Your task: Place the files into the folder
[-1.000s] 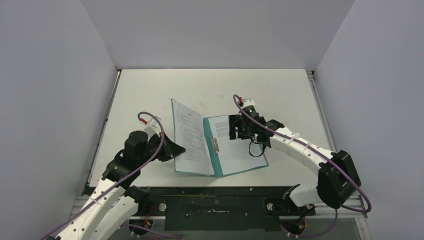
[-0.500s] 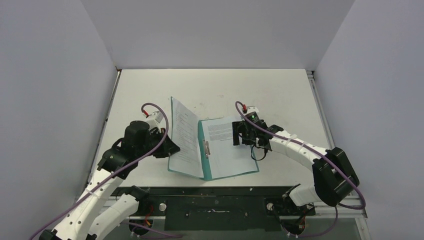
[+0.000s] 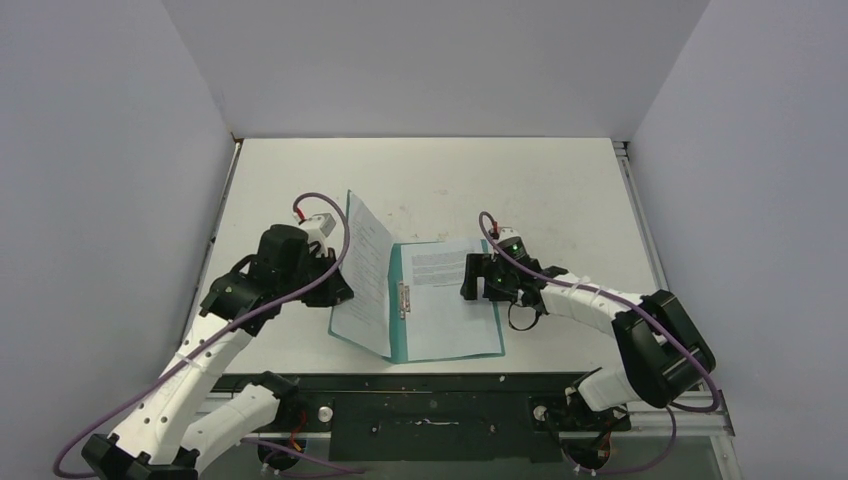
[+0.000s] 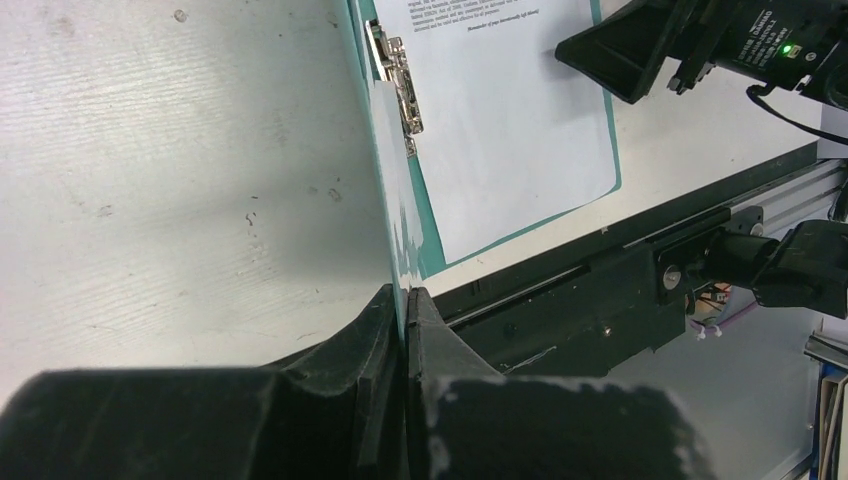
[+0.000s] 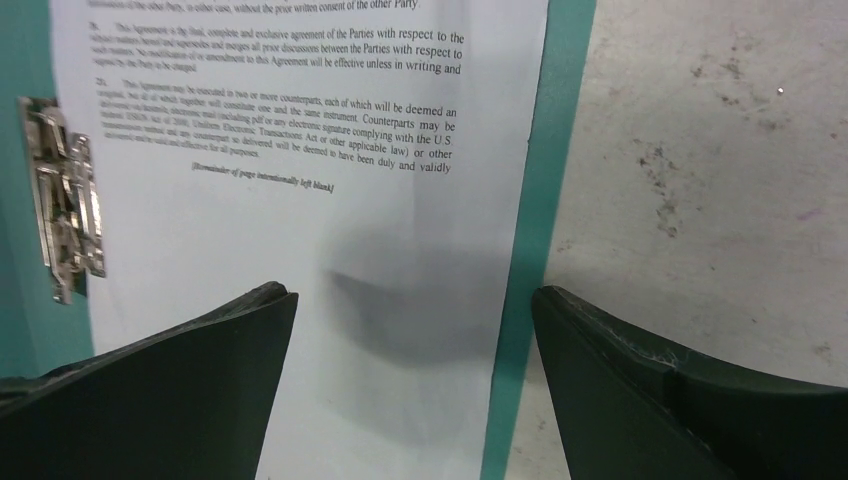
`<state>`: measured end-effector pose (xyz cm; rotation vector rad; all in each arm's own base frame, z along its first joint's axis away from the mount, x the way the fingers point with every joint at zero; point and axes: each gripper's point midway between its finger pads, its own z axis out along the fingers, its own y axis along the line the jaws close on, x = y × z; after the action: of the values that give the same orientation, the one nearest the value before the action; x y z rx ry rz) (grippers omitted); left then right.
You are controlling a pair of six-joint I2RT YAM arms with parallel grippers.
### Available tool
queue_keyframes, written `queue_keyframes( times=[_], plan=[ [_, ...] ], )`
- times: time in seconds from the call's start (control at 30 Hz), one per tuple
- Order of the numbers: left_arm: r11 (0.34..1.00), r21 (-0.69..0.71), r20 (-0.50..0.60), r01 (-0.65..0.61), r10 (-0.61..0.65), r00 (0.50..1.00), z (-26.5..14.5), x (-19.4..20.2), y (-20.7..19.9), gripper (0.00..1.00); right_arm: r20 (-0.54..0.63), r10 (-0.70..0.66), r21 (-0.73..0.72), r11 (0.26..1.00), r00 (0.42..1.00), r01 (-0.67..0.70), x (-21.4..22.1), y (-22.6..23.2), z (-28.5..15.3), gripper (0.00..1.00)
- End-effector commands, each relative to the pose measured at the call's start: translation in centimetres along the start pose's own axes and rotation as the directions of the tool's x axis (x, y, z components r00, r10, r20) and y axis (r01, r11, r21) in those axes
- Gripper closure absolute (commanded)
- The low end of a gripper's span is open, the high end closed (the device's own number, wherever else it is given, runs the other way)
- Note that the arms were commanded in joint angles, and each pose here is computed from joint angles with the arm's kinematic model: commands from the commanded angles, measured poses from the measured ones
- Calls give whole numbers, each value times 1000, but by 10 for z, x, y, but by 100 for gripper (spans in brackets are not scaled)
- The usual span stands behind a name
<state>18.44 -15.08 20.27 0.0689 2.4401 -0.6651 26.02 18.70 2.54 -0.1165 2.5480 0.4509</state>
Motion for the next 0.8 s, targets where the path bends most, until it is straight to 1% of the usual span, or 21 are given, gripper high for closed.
queue_keyframes(
  times=[0.0,0.13,0.17,0.27,0.4,0.53,0.6,0.77],
  plan=[
    [999,16,61,-35,34,998,-6,-23,-9,98,-8,74,-106,992,997,-74,9,15,9,8],
    [999,39,53,-23,21,998,0,-25,-14,95,-11,111,-170,979,994,-111,15,24,12,8],
    [999,49,50,-18,16,999,2,-25,-16,91,-14,120,-183,976,993,-120,17,25,12,8],
    [995,94,51,-11,6,999,5,-29,-26,84,-26,143,-199,969,989,-145,25,26,12,8],
    [981,194,73,-9,-5,997,9,-36,-46,70,-33,168,-220,960,985,-171,32,27,12,8],
    [952,306,91,-17,-11,996,11,-40,-70,51,-35,182,-227,956,983,-185,38,27,10,8],
    [930,367,93,-23,-12,996,13,-39,-84,44,-36,185,-226,956,982,-188,41,27,9,8],
    [877,476,112,-66,14,994,17,-33,-123,31,-31,198,-229,953,980,-200,47,26,4,7]
  ],
)
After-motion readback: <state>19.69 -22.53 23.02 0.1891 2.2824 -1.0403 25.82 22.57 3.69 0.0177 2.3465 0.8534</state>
